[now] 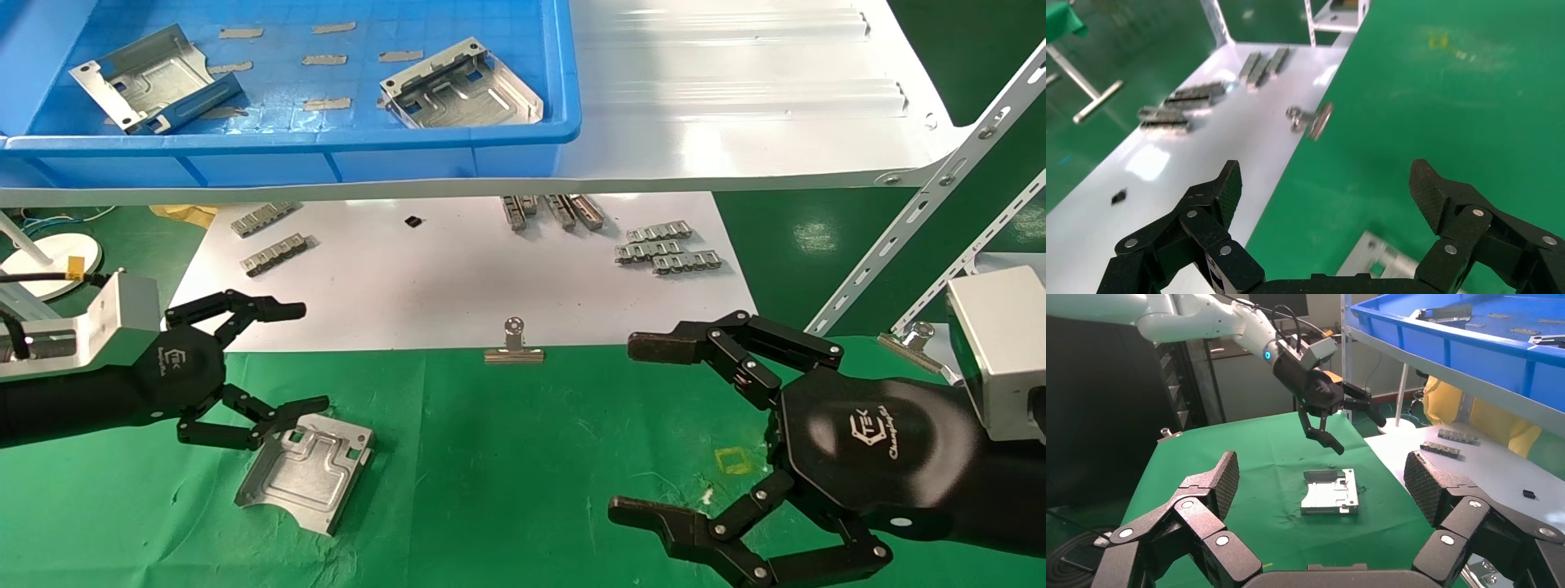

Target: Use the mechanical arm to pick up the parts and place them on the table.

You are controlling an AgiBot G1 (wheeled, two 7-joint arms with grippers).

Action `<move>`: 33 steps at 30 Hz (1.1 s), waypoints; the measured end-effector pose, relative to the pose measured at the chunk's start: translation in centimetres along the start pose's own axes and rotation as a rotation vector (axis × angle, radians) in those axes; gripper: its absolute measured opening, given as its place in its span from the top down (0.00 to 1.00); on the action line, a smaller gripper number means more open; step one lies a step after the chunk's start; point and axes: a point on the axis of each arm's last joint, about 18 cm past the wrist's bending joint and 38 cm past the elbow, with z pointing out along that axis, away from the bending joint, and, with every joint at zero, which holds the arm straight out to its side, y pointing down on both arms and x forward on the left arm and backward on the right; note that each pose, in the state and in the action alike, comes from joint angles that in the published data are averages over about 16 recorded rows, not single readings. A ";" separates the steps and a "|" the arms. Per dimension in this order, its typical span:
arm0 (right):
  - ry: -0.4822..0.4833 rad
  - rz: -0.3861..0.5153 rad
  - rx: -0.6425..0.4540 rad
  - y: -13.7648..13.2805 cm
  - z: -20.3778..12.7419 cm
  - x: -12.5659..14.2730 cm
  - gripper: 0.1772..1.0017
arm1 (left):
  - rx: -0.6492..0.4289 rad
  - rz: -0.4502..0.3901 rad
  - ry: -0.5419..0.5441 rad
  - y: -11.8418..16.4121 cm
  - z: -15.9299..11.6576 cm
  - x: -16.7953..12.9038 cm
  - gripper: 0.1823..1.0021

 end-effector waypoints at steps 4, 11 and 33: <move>0.000 0.000 0.000 0.0 0.0 0.0 0.00 | 0.038 -0.015 0.013 -0.9 0.3 0.6 0.00; 0.000 0.000 0.000 0.0 0.0 0.0 0.00 | 0.101 -0.040 0.042 -2.6 0.5 1.8 0.00; 0.000 0.000 0.000 0.0 0.0 0.0 0.00 | 0.257 -0.112 0.179 -8.6 0.1 7.4 0.00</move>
